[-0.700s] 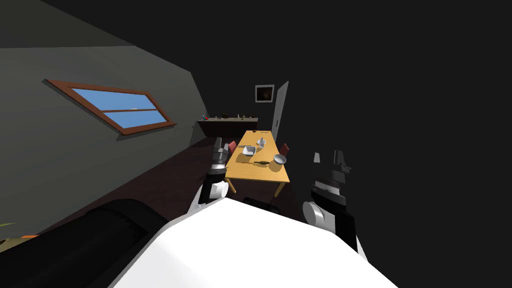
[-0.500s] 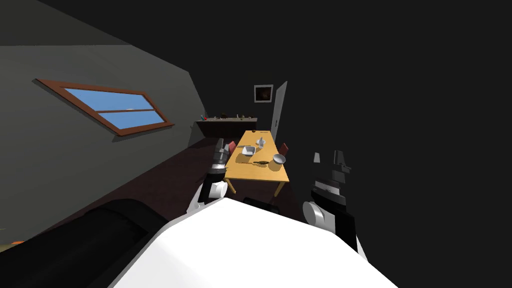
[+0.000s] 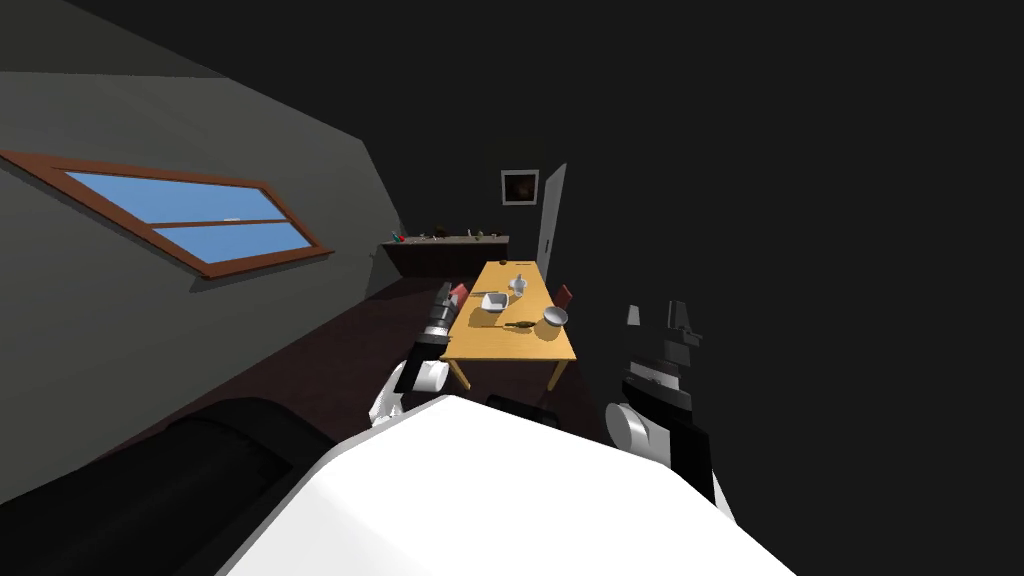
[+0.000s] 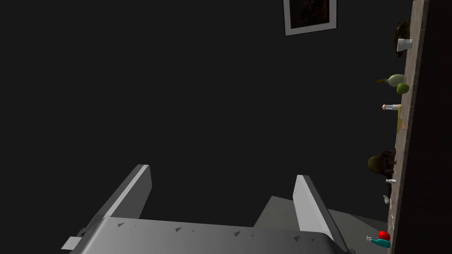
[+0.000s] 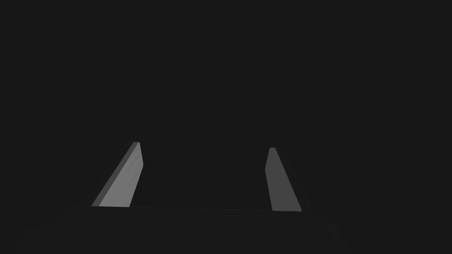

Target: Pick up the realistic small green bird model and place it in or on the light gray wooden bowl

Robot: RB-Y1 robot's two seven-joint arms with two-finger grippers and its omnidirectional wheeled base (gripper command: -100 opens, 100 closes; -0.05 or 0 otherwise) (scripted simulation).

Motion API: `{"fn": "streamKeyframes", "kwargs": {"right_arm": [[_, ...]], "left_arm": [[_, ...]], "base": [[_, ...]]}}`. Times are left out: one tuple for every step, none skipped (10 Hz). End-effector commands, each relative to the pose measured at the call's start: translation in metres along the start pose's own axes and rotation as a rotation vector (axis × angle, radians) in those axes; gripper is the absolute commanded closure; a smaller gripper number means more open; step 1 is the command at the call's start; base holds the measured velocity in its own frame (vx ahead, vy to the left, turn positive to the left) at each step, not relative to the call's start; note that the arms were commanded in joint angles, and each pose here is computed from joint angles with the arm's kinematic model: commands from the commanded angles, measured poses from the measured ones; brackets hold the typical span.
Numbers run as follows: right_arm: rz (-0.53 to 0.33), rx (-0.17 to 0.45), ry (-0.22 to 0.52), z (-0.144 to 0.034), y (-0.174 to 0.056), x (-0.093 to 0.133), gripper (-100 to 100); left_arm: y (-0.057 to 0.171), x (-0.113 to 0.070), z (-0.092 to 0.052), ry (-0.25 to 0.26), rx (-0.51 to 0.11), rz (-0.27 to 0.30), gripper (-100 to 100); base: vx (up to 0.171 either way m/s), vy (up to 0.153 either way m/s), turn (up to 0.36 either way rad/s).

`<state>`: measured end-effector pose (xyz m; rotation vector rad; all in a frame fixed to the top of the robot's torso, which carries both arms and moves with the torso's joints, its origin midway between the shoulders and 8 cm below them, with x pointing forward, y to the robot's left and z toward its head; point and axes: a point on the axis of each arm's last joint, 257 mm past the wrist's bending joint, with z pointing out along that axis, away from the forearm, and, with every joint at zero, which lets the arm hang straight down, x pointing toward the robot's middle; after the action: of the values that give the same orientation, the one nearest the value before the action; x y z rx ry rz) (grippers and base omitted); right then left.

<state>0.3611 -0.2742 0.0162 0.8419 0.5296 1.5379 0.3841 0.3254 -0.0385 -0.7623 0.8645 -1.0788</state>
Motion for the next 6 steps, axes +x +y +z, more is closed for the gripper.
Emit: {"fn": "streamKeyframes", "kwargs": {"right_arm": [[0.0,0.0,0.0,0.0,0.0,0.0,0],[0.0,0.0,0.0,0.0,0.0,0.0,0],[0.0,0.0,0.0,0.0,0.0,0.0,0],[0.0,0.0,0.0,0.0,0.0,0.0,0],[0.0,0.0,0.0,0.0,0.0,0.0,0],[0.0,0.0,0.0,0.0,0.0,0.0,0]], "left_arm": [[0.029,-0.012,0.003,0.004,-0.07,0.016,-100],[0.032,-0.012,0.002,0.004,-0.076,0.016,-100],[0.054,-0.022,0.002,-0.001,-0.13,0.025,-100],[0.071,-0.034,0.003,-0.01,-0.173,0.033,-100],[0.078,-0.034,0.001,-0.01,-0.192,0.033,-100],[0.097,-0.048,0.001,-0.026,-0.243,0.037,-100]], "base": [[-0.017,0.029,-0.194],[-0.015,0.03,-0.072],[-0.018,0.03,-0.112],[-0.025,0.038,-0.235],[-0.018,0.036,-0.072],[-0.017,0.035,-0.136]]}}
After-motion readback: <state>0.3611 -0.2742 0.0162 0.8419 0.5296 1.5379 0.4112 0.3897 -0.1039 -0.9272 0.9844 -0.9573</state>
